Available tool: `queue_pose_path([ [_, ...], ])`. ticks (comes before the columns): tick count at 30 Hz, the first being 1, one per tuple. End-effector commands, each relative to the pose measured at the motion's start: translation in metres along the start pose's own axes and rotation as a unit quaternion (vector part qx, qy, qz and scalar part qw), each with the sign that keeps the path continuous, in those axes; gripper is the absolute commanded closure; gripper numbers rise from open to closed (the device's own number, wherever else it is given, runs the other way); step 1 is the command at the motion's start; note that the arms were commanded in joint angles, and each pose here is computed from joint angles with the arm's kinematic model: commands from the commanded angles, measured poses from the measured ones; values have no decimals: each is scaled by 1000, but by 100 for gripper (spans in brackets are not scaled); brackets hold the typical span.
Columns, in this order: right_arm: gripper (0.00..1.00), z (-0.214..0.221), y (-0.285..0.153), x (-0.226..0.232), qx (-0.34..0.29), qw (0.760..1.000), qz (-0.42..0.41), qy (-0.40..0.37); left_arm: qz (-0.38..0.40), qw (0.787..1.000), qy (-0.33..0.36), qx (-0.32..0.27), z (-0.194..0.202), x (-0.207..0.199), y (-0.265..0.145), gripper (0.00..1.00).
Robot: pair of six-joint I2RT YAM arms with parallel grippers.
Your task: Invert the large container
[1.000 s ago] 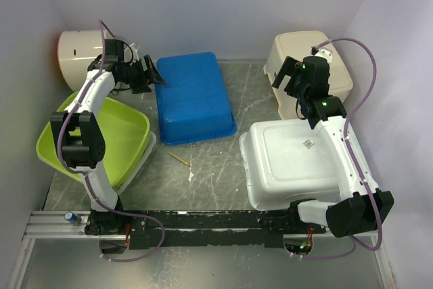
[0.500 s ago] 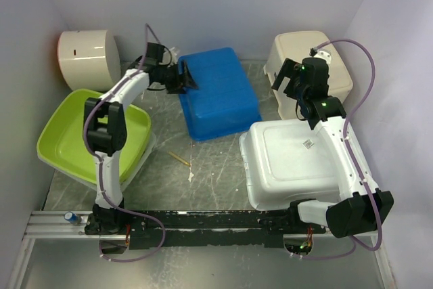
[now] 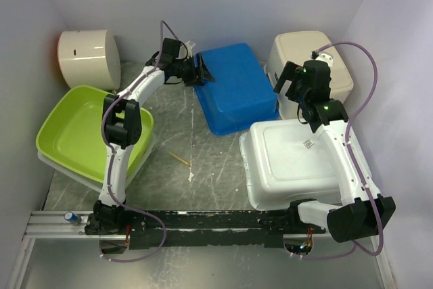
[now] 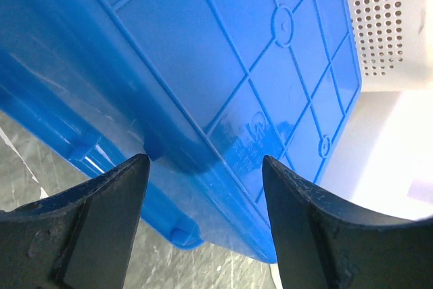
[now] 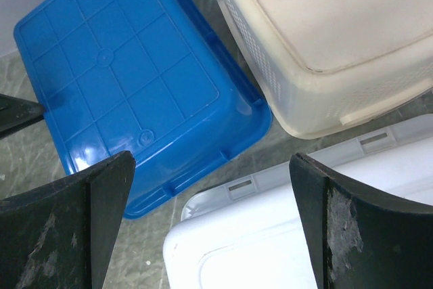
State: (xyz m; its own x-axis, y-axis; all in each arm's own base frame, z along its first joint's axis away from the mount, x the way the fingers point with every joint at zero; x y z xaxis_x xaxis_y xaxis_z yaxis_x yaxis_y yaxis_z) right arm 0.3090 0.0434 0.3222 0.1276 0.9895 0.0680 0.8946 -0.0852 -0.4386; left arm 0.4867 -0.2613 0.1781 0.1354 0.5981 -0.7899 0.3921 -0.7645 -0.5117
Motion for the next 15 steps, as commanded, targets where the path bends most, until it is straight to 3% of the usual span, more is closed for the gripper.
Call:
queue_pose_path([
  [1,0,3,-4,-8,2,1000,20,-7,19,1000,19,-16,-6,-20,-9,22],
  [9,0,5,-2,-7,4,1000,18,-9,-78,979,9,-186,-18,-23,-53,18],
  [15,0,5,-2,-7,5,1000,18,-9,-93,969,-19,-227,-33,-9,-35,14],
])
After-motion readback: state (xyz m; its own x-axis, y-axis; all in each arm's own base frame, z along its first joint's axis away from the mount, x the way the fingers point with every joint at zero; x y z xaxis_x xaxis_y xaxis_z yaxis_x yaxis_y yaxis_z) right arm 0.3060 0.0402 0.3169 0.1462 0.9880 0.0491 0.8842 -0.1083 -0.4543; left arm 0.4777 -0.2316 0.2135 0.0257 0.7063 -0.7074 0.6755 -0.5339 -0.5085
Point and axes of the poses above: each gripper's point midway between its finger pads, its own y axis out along the fingers, its own x axis along the line the jaws close on, z = x × y, the point moved 7 cm from there along -y, back along the fingers, and after that the axes turned 11 degrees about -y, right-handed, at the moved point
